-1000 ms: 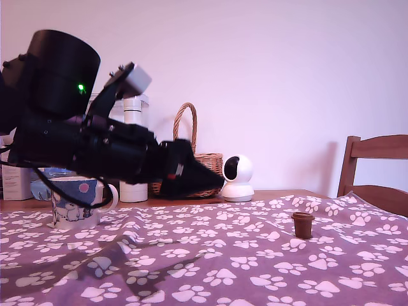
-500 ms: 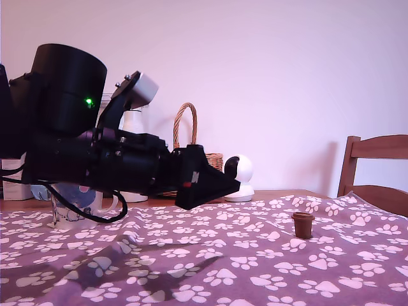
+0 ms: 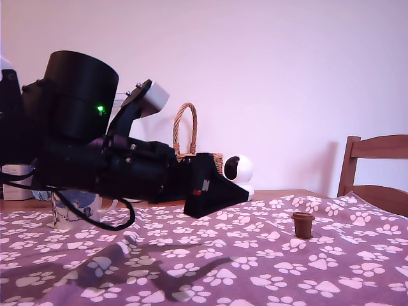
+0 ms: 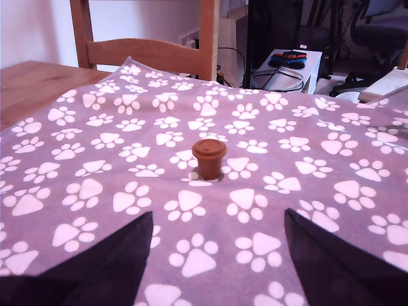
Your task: Pick up the coffee capsules from the table one by one and drop them inside the nearest coffee cup
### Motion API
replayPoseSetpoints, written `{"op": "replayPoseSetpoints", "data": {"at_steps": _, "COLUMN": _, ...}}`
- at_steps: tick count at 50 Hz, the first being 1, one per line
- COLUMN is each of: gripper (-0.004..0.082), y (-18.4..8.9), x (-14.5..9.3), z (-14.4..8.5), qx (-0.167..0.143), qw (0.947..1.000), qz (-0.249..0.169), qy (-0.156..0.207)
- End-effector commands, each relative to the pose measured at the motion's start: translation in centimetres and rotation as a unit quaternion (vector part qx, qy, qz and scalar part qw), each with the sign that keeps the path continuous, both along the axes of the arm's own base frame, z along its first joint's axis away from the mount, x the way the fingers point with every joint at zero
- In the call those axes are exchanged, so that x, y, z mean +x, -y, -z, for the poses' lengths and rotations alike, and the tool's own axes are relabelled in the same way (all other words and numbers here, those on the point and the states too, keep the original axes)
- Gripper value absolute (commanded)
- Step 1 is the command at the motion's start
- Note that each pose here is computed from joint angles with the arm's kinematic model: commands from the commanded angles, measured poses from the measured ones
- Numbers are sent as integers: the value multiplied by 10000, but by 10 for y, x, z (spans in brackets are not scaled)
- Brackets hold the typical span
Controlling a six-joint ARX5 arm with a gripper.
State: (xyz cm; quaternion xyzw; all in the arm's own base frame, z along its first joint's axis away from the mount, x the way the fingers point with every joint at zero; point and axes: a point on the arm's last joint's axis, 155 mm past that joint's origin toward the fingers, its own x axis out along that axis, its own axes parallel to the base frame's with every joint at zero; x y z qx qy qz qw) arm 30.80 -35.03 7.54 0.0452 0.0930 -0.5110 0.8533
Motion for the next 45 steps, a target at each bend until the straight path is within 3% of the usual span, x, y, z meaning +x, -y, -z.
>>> {"op": "replayPoseSetpoints", "data": {"at_steps": 1, "gripper": 589, "y": 6, "x": 0, "z": 11, "qx": 51, "qw": 10000, "qz": 25, "qy": -64}}
{"op": "replayPoseSetpoints", "data": {"at_steps": 45, "gripper": 589, "y": 48, "x": 18, "z": 28, "qx": 219, "qw": 9993, "qz": 145, "qy": -282}}
